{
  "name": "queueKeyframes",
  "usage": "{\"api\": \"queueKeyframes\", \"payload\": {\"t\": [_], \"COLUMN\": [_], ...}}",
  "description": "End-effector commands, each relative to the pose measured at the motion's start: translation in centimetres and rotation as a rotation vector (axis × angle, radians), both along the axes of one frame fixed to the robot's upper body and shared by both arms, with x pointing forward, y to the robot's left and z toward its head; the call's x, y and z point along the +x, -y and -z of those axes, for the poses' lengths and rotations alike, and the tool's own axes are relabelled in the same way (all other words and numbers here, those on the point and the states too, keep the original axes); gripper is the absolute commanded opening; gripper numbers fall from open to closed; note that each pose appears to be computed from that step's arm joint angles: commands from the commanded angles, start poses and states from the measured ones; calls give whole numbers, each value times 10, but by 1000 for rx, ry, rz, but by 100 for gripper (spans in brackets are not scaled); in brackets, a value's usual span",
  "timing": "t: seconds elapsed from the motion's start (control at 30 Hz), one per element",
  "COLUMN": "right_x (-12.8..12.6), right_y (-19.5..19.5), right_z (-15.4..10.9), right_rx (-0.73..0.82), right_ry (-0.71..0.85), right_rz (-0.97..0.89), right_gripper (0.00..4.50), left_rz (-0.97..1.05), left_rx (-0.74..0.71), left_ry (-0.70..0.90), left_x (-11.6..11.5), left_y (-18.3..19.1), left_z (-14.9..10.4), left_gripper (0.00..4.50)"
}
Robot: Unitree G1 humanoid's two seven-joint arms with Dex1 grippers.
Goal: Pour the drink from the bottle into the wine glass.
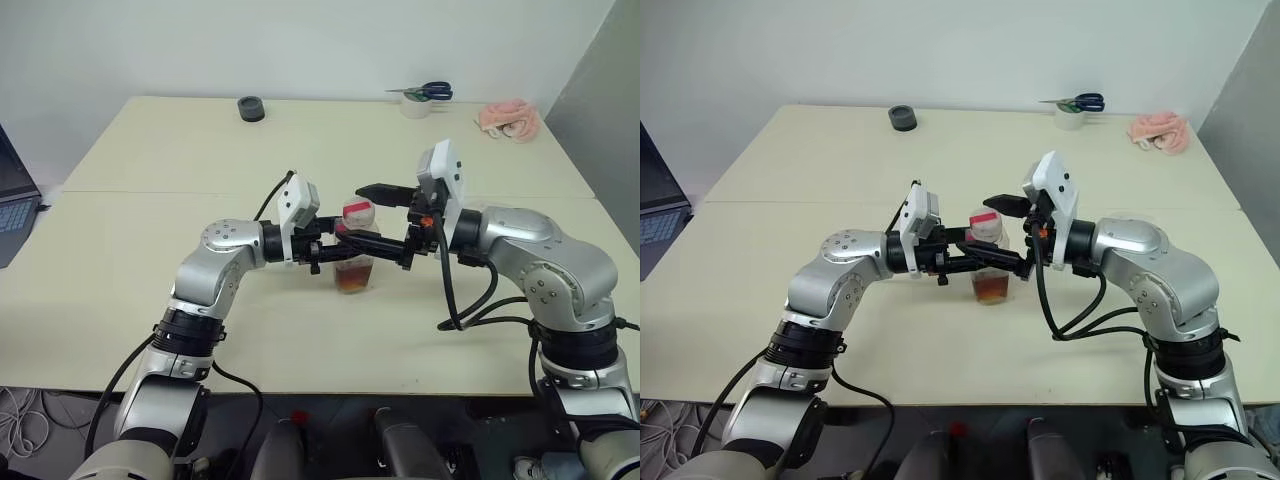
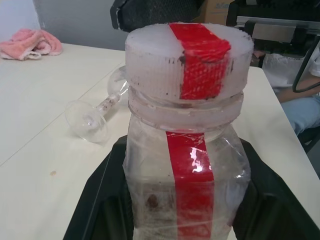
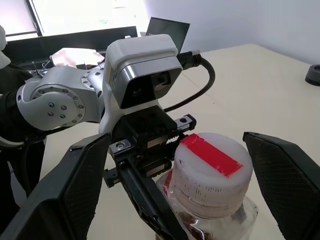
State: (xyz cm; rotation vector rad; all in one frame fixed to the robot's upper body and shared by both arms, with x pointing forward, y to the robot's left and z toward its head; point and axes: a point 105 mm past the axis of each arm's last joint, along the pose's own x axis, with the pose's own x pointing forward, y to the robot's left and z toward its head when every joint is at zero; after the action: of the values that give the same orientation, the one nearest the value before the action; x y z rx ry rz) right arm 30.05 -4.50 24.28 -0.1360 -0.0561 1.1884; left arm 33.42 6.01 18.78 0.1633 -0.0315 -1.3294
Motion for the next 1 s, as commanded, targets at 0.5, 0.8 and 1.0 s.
{"api": "queueKeyframes", "payload": {"t": [0.5,0.8,1.0], "right_x": [5,-8,-7], "right_y": [-7,0,5], "right_z": [-5,-37,-56], "right_rx": [3,148,238], "right_ry": [15,33,33], "right_rz": [26,-80,-70], "right_gripper": [184,185,173], "left_rz": [14,13,11], "left_rx": [-17,-21,-17], "left_ry": [71,76,74], "left_x": [-3,-2,-2], "left_y": [4,4,3], "left_z": [-15,-17,-16], "left_gripper": [194,194,192]}}
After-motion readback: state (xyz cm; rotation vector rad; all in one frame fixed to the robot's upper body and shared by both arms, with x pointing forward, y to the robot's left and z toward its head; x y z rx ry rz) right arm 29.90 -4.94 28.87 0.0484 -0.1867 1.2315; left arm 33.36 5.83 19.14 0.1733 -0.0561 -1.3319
